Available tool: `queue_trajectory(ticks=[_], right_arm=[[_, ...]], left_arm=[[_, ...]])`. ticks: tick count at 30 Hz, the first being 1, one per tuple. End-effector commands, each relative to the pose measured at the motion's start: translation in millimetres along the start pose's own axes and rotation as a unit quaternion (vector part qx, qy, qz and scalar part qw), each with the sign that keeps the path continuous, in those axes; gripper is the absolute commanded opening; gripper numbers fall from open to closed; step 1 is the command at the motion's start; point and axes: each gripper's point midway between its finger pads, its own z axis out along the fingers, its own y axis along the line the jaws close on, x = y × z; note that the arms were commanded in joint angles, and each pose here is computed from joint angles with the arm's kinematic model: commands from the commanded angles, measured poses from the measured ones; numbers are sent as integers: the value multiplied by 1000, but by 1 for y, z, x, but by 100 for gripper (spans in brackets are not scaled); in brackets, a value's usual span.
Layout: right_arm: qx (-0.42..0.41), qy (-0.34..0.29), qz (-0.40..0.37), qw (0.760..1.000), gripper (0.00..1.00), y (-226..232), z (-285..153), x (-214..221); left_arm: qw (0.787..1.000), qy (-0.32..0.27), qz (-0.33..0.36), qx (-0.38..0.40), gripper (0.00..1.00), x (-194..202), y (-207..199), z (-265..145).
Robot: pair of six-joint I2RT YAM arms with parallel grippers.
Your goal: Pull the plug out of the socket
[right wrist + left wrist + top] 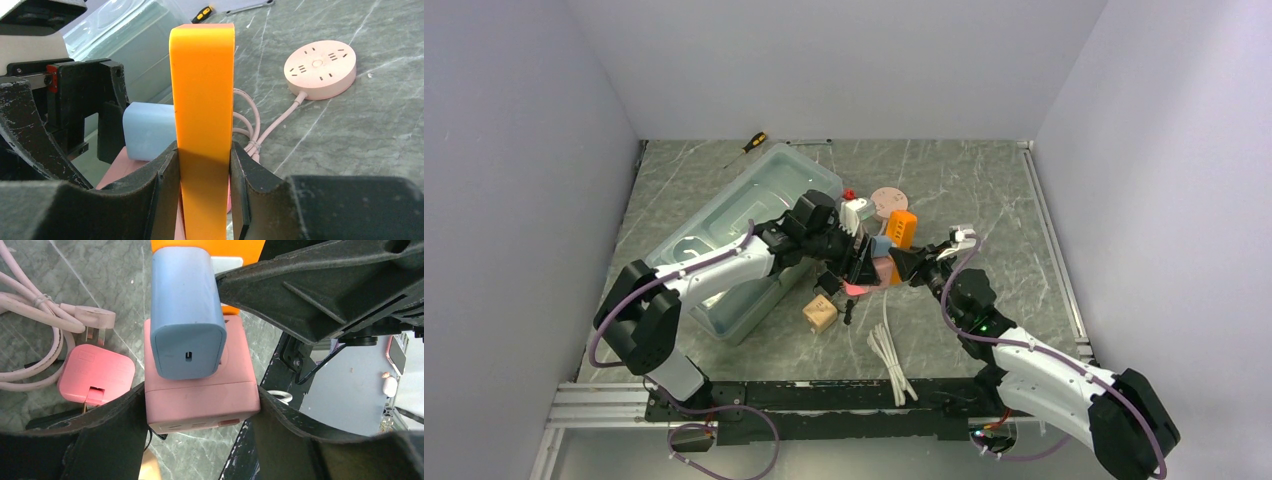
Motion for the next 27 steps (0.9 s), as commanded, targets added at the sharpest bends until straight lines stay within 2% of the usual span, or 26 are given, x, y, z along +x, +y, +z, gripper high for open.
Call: queue_trajectory(ticks=[1,7,11,22,27], right_arm=[[-18,-71,24,997,0,18,4,-40],[-6,-70,20,997,0,13,4,-38],[-1,-66,15,998,0,11,5,-37],[17,-48,5,999,0,5,11,-31],[30,-46,4,998,0,1,12,-30]], left_arm=[[1000,-7,11,12,55,-9,-9,2],[1000,-1,21,7,19,-6,-10,2],[999,4,36,6,1,-4,-12,3],[990,27,136,-17,0,5,-18,-2],[992,23,122,-26,0,4,-17,-3]])
